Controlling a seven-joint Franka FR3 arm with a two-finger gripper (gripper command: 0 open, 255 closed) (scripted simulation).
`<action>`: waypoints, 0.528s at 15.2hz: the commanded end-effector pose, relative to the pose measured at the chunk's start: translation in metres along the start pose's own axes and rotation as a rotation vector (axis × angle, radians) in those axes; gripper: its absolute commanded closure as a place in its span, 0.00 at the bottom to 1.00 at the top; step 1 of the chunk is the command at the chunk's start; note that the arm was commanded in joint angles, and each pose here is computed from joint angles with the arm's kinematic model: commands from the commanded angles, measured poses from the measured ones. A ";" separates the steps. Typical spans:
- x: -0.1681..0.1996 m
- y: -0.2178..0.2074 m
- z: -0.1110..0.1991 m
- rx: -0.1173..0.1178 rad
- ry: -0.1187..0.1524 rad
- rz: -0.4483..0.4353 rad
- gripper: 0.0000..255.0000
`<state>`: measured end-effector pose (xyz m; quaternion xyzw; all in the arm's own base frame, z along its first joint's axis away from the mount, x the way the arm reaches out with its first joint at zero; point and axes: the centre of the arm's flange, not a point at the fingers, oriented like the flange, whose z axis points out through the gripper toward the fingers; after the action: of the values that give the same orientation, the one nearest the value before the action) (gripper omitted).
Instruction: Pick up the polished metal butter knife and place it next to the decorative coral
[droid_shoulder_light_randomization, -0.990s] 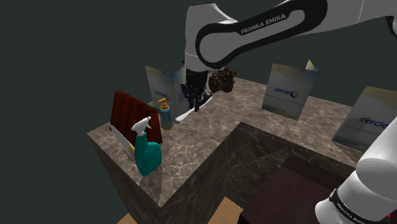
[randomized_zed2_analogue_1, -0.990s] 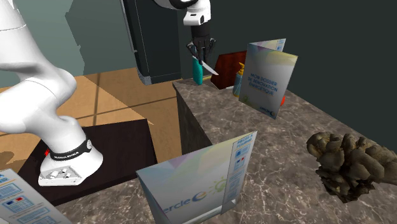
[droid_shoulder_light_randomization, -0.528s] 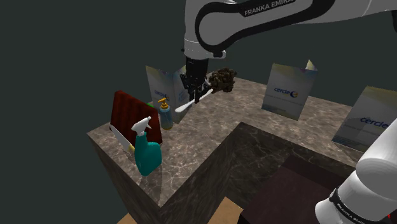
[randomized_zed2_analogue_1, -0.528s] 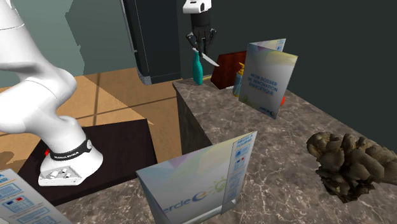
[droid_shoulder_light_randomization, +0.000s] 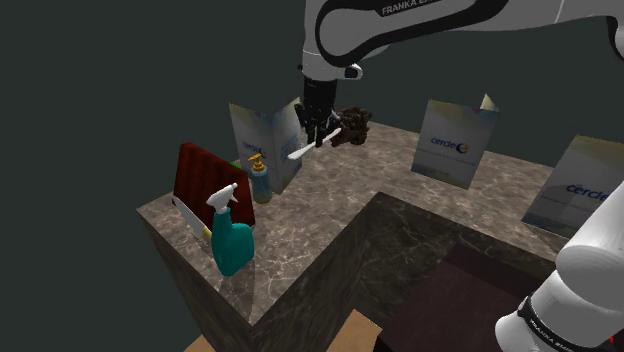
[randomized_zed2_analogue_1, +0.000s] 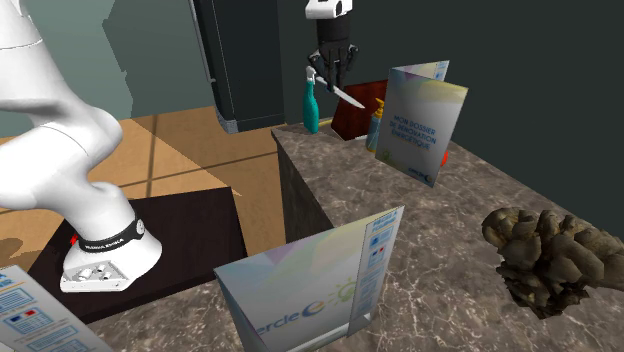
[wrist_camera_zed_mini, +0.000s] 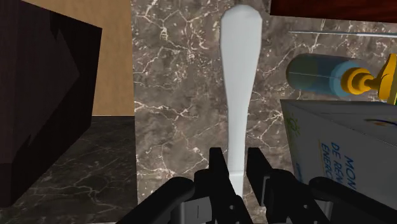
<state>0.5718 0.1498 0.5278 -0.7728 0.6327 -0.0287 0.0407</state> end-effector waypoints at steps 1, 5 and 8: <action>0.026 -0.007 -0.001 0.000 0.000 -0.001 1.00; 0.077 -0.021 0.000 0.000 0.000 -0.001 1.00; 0.116 -0.031 0.000 0.000 0.000 -0.001 1.00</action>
<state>0.6173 0.0560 0.5308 -0.7730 0.6324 -0.0290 0.0408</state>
